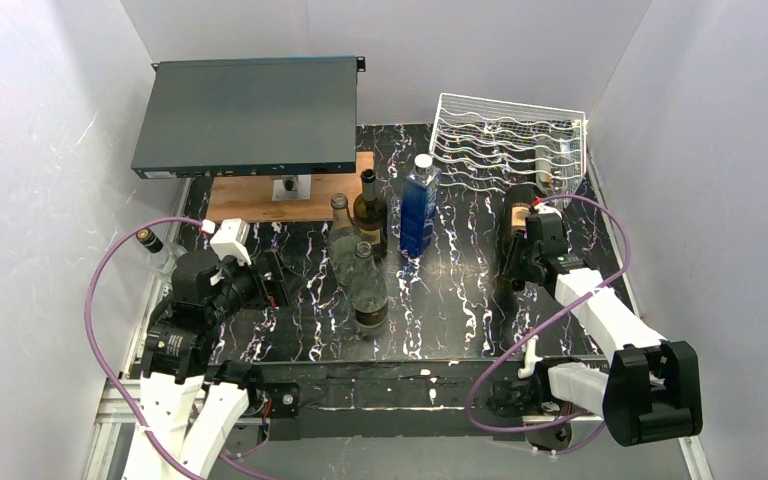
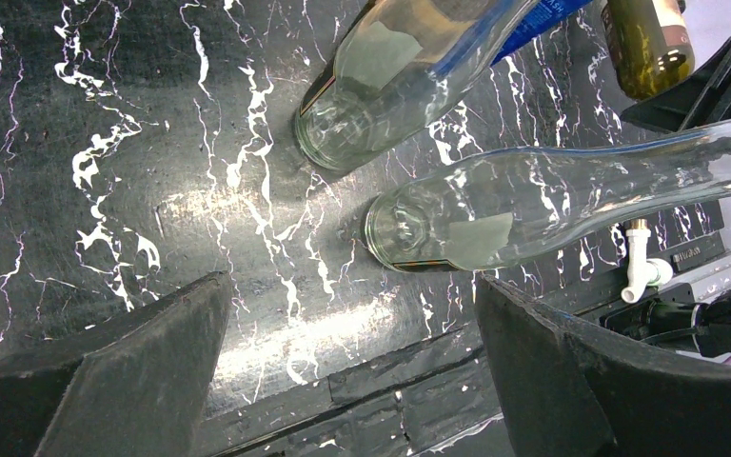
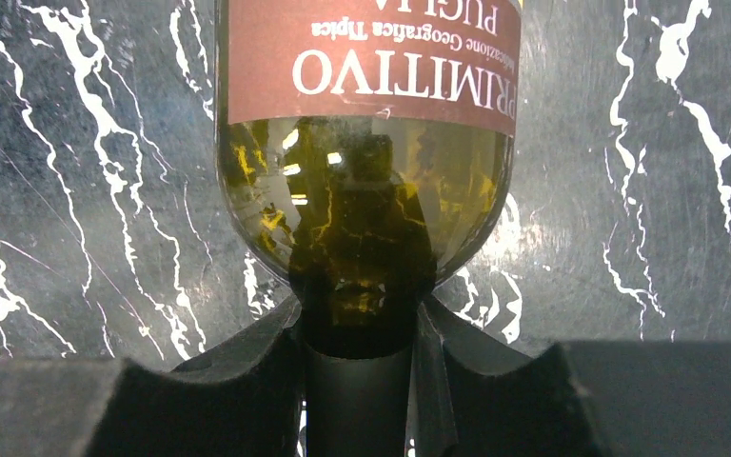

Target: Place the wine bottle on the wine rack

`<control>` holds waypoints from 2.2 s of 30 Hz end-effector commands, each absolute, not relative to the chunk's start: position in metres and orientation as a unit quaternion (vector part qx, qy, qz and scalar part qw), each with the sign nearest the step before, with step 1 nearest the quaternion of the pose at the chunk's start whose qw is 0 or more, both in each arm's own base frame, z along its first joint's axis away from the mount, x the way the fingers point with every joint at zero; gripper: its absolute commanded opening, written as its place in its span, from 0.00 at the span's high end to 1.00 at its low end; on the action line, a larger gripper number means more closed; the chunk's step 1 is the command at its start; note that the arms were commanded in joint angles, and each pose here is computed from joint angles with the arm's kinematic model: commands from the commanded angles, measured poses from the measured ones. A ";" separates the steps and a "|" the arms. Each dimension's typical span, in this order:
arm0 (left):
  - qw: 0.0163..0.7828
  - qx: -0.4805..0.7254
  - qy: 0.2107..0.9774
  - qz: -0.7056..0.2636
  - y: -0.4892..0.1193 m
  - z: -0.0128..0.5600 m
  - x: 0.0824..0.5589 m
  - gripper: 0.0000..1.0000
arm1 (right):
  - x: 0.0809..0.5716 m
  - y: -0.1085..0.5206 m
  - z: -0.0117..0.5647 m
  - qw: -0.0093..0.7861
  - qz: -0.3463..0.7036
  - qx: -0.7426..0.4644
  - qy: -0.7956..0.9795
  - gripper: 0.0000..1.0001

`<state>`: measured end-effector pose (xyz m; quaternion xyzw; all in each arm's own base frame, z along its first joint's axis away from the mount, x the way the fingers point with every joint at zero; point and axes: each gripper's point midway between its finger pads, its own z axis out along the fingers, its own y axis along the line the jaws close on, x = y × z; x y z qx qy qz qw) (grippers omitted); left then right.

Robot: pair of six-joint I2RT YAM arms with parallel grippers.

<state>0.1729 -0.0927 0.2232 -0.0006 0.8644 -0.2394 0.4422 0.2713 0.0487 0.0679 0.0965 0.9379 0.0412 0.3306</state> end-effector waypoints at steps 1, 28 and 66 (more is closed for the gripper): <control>0.437 0.005 0.866 -0.242 -0.095 0.221 0.173 0.01 | 0.328 0.054 0.130 0.442 0.063 0.084 0.891 0.99; 0.422 0.002 0.875 -0.239 -0.095 0.216 0.176 0.01 | 0.392 0.041 0.131 0.481 0.033 0.078 0.872 0.99; 0.419 -0.001 0.877 -0.235 -0.094 0.215 0.176 0.01 | 0.468 0.013 0.110 0.553 -0.064 0.064 0.828 0.99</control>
